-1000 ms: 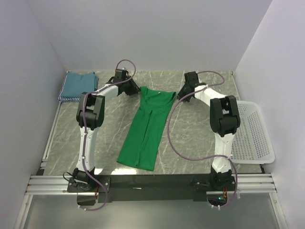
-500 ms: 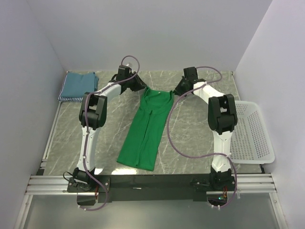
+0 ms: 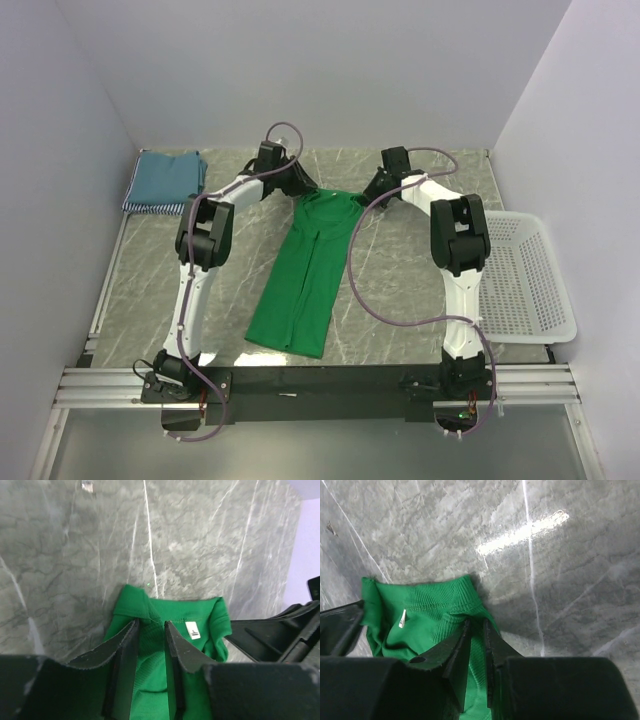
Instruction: Fold and stack the tank tops
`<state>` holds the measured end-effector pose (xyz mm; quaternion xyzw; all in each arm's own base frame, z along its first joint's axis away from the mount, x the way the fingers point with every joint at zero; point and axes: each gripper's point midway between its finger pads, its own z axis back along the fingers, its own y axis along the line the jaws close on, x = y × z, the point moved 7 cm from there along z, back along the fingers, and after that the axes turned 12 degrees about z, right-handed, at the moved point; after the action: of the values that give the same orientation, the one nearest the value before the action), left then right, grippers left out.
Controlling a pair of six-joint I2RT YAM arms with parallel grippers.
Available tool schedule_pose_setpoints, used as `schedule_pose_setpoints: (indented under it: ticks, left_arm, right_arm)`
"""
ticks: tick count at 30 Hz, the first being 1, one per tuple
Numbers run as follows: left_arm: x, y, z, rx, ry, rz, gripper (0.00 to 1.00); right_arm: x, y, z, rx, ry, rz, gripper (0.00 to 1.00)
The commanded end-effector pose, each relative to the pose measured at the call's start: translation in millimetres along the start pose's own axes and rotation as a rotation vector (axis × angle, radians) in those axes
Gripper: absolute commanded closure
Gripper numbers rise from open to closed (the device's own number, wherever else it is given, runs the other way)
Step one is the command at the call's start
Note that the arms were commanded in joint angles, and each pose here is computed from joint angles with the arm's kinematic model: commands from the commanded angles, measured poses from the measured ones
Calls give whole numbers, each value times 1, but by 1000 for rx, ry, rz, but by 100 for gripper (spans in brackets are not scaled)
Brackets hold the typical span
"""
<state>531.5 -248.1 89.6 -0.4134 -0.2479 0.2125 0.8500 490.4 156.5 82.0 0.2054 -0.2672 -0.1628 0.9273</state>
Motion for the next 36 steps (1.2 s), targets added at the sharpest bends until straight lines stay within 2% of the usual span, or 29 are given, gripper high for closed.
schedule_pose_setpoints:
  ticks: [1,5,10,17,27,36]
  left_arm:
    - [-3,-11,-4,-42,16,-33,68]
    - [-10,-2,-12,9,16,-27,69]
    - [-2,5,-16,73,-75,2,72]
    - [7,13,-31,81,-140,23,73]
    - [39,-4,-47,-36,-245,25,69]
    - [61,-25,-52,-209,-322,-7,55]
  right_arm:
    - [5,7,5,30,-21,5,77]
    - [4,8,4,30,-7,5,77]
    - [3,4,-3,1,13,-2,75]
    - [10,6,-17,-6,24,-20,75]
    - [42,-5,-39,-45,-22,-68,75]
    - [81,-9,-51,-25,-108,-121,73]
